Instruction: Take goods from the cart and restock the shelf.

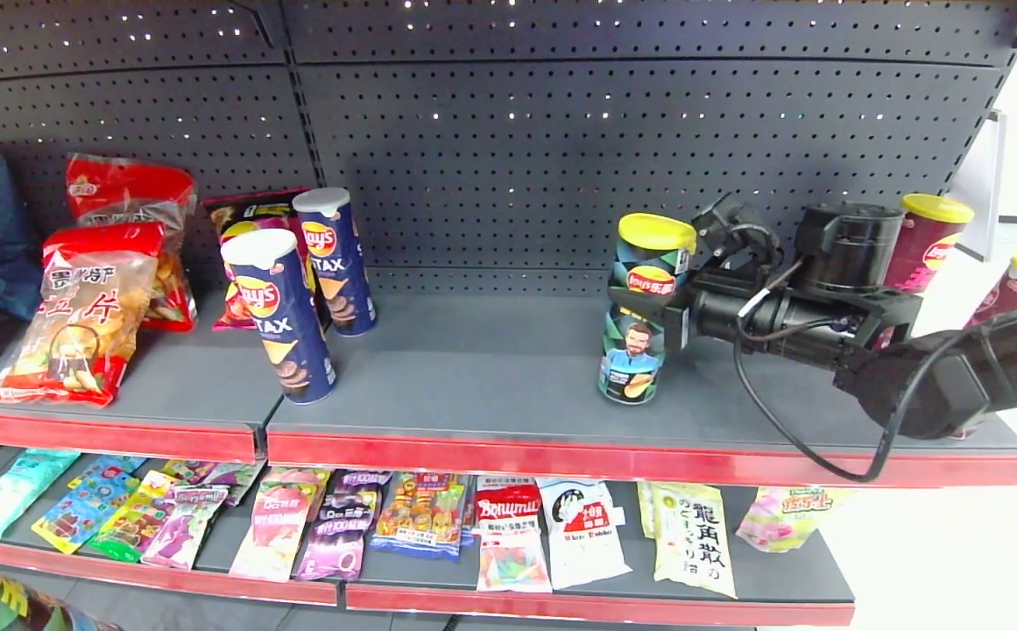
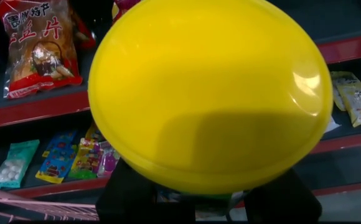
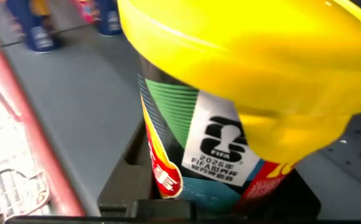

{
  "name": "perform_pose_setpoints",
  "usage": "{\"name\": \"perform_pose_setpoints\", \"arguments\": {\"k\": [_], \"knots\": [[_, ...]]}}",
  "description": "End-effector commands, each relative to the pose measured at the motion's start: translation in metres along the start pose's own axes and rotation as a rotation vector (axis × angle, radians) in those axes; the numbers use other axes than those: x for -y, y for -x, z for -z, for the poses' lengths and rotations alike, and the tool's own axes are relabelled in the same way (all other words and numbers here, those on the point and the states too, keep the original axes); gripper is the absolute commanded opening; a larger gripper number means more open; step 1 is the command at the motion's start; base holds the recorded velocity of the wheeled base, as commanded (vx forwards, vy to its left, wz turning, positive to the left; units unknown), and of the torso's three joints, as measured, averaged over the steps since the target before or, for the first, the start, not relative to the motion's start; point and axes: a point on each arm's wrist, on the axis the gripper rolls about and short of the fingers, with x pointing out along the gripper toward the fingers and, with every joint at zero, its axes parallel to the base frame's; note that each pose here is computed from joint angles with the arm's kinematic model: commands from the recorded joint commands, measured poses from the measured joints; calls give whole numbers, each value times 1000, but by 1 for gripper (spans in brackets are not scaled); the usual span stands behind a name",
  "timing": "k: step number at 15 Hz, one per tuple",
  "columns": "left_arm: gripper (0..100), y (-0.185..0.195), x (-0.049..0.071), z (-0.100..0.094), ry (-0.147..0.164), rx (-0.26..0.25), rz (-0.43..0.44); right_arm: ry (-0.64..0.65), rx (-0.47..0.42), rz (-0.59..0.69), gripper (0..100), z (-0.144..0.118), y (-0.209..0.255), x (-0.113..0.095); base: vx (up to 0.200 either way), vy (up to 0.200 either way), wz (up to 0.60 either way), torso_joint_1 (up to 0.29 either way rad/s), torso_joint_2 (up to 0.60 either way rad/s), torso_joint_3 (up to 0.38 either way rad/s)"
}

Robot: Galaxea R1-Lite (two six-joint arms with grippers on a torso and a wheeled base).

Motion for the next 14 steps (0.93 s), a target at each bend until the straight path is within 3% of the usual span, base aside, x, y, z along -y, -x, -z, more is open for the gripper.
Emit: {"name": "perform_pose_setpoints", "arguments": {"k": [1,14], "knots": [[0,0,0,-1,0,0,0,8,19,-26,0,-1,7,-11,0,0,0,0,0,0],[0,-1,0,1,-16,-6,3,63,-11,-102,0,17,2,-28,0,0,0,0,0,0]]}}
